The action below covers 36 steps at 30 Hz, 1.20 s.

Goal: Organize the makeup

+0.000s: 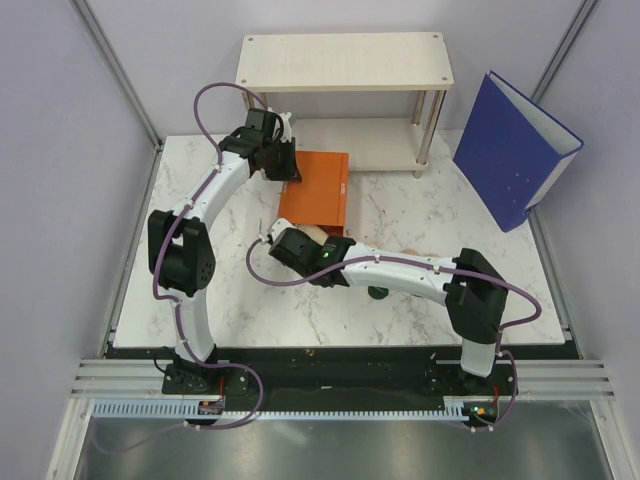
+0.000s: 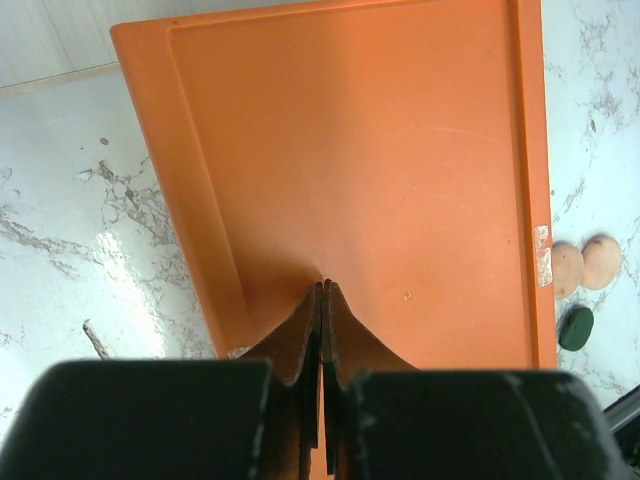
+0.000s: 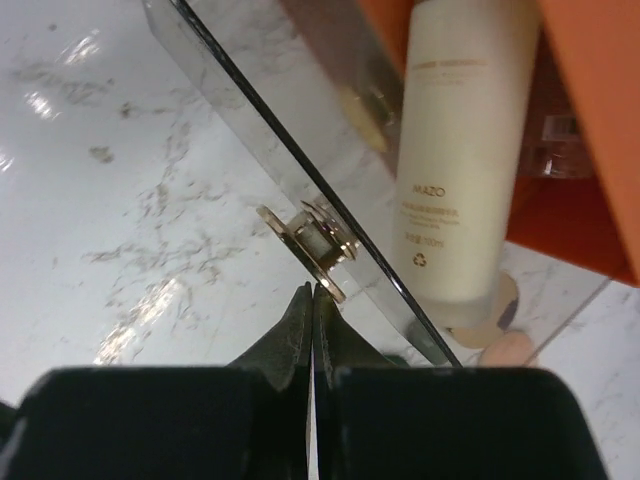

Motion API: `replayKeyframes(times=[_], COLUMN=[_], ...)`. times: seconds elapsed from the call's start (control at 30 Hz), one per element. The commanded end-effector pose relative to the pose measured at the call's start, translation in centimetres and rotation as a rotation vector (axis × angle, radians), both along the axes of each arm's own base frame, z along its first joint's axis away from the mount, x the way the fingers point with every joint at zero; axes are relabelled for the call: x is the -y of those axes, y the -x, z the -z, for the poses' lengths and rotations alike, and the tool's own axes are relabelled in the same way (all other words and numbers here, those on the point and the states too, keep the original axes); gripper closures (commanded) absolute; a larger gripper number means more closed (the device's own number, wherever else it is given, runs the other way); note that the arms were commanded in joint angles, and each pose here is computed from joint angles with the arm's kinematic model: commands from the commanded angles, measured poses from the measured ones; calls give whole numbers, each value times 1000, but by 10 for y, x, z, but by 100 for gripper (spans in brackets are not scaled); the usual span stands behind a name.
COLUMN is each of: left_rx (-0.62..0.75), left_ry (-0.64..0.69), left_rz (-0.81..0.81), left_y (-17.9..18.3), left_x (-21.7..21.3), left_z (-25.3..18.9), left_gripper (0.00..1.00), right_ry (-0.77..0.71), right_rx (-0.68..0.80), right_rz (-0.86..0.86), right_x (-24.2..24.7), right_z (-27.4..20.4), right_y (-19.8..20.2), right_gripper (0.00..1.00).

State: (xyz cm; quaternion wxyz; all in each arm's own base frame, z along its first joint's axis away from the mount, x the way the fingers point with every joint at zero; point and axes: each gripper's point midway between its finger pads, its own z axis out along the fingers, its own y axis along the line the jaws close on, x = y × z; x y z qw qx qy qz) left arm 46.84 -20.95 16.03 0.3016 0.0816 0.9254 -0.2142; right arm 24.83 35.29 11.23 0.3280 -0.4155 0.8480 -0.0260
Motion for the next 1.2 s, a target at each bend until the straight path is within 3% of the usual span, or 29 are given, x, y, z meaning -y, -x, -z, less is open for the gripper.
replayKeyframes(times=[0.0,0.4,0.6,0.83,1.03,1.17], left_rx=[-276,-275,-274,-243,-173,-55], left_ry=[-249,-257,-251,-249,-217,-165], left_rz=[1,9,8,1,3,2], left_y=[44,45,44,43,42,40], left_x=[-46,-46,-45,-46,-43,-40], left_z=[97,96,95,82,55,17], left_gripper=[98,98,98,98,98,98], right_ry=[-48,-10,1,-173,-363,-467], right_rx=[247,347,338,225,192,192], right_rz=[135,259,248,88,127,189], right_x=[3,11,22,0,3,14], right_z=[-38,-42,-45,-66,-107,-133], right_y=[-51,-116,-118,-91,-84,-103], right_gripper=[100,100,100,100,98,100])
